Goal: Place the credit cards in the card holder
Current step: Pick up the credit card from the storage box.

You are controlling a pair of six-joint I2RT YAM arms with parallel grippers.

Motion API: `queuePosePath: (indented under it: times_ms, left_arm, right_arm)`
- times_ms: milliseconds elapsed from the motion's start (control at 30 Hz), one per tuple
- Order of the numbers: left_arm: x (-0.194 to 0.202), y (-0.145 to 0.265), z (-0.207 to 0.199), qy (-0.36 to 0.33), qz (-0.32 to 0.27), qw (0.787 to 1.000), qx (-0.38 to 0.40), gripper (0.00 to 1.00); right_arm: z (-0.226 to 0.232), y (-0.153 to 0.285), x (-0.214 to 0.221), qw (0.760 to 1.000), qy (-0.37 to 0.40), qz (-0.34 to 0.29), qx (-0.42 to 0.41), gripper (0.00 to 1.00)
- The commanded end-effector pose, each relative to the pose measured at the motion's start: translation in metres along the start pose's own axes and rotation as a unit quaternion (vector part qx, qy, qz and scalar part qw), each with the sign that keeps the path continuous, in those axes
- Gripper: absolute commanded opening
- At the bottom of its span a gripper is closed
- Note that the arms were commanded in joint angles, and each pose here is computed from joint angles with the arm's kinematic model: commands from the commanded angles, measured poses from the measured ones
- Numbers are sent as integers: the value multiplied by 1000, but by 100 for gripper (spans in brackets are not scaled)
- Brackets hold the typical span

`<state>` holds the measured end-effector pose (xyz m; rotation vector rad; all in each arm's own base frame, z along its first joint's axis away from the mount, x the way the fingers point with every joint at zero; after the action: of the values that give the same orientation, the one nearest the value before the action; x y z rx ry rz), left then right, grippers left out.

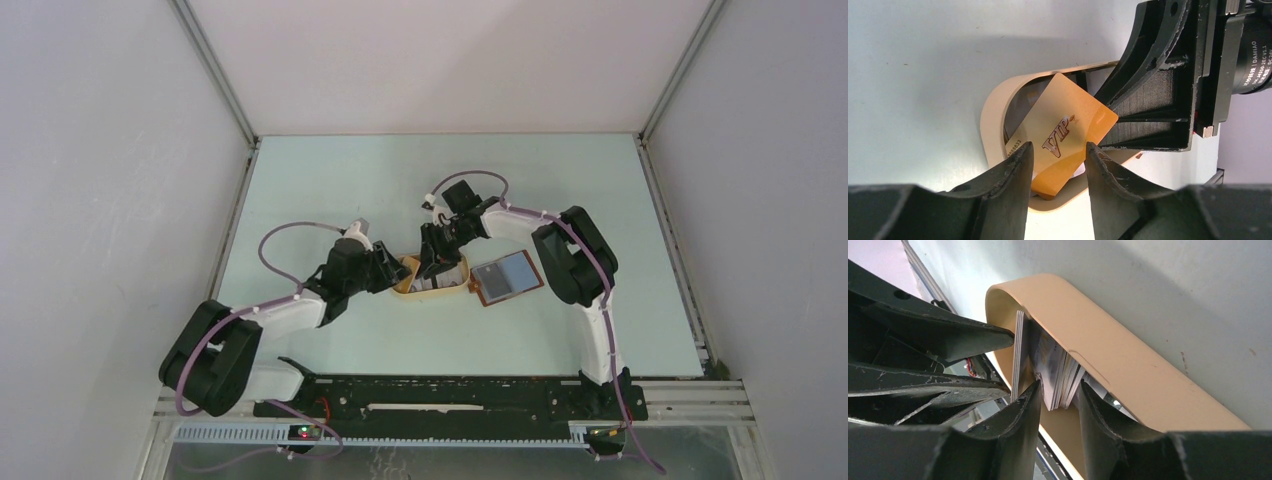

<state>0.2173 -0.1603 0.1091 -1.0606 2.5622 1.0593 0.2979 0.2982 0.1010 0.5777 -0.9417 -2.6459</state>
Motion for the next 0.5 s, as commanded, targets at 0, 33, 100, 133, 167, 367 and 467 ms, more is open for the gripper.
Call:
queuePosePath:
  times_ms: [0, 33, 100, 133, 167, 367, 467]
  left_arm:
    - [4, 0, 12, 14, 7, 1000, -3, 48]
    - [4, 0, 12, 16, 6, 1000, -1, 48]
    - [3, 1, 12, 19, 5, 1000, 1, 48]
    - [3, 1, 12, 21, 4, 1000, 4, 48]
    - [2, 1, 12, 22, 4, 1000, 7, 48]
    - [2, 0, 13, 36, 5, 999, 20, 48]
    - [2, 0, 13, 44, 5, 999, 25, 47]
  right_arm:
    - [5, -1, -10, 999, -6, -9, -41, 42]
    - [6, -1, -10, 999, -8, -10, -49, 42]
    - [6, 0, -11, 998, -11, -13, -63, 41]
    - [7, 1, -12, 997, -14, -14, -71, 41]
    - [7, 2, -12, 997, -16, -15, -77, 41]
    - [5, 0, -13, 995, -30, -14, -90, 41]
    - [2, -3, -13, 995, -35, -11, -90, 41]
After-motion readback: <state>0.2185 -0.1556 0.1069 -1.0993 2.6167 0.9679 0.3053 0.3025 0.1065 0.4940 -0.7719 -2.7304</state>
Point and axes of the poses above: each gripper's point midway between its finger pads, its own y axis back along the fingers, its own z axis along the line the jaws close on, x = y × z, the point moved 9 cm from there along y, back along the fingers, and after that the axes turned 10 degrees about y, right-handed, at the moved point
